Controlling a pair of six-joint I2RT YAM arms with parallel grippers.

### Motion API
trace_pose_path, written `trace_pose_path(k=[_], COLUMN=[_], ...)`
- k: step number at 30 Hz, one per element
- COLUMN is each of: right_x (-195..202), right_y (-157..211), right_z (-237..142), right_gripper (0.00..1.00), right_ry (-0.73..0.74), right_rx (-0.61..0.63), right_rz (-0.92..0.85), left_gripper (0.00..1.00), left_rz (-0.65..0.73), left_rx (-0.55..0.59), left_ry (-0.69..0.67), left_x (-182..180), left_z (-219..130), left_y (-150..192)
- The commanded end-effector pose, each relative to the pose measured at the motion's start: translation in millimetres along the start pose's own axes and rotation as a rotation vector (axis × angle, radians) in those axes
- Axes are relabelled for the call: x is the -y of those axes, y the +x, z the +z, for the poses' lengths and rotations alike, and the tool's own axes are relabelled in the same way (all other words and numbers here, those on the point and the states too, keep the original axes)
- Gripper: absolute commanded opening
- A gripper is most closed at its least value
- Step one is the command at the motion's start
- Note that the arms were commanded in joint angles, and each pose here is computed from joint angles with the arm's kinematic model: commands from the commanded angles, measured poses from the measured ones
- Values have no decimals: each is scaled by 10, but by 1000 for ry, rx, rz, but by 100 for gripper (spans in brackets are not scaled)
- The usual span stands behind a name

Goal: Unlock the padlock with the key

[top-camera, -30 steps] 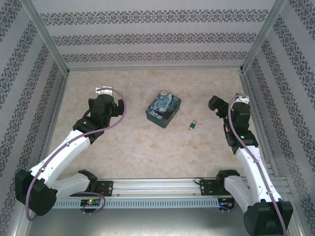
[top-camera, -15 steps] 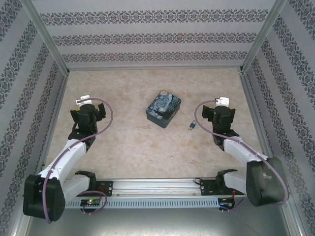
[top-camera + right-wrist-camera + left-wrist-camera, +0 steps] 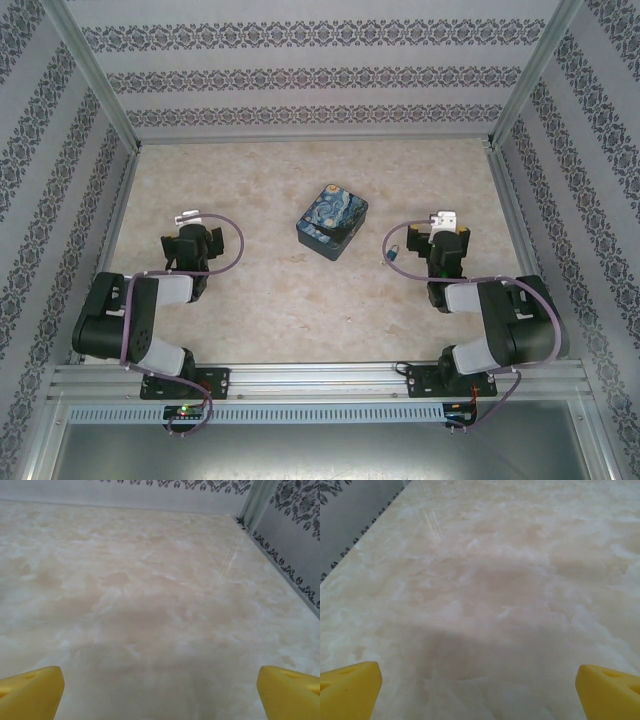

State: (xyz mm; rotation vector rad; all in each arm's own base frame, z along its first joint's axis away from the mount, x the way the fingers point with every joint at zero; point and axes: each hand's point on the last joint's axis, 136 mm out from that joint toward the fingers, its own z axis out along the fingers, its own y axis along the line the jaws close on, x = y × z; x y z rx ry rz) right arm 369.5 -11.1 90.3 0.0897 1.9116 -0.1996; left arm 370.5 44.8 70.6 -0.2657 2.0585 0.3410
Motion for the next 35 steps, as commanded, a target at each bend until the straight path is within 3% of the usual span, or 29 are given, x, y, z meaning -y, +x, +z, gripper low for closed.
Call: trace_pose_path(k=[1, 4, 10, 12, 35], right_x=[-36, -40, -7, -9, -82], right_y=[-242, -225, -246, -239, -246], right_z=[96, 180, 190, 187, 181], right_gripper=[98, 98, 98, 98, 98], right_ry=[-35, -65, -63, -65, -113], right_rx=[113, 29, 44, 37, 38], right_rz=[55, 65, 84, 83, 66], left_gripper=[100, 100, 100, 100, 99], left_rz=[3, 11, 36, 19, 19], left_rx=[90, 92, 135, 95, 98], left_ry=[91, 128, 315, 320, 317], left_x=[177, 229, 456, 420, 415], left_z=[70, 71, 31, 57, 70], left_y=[-323, -331, -249, -227, -219])
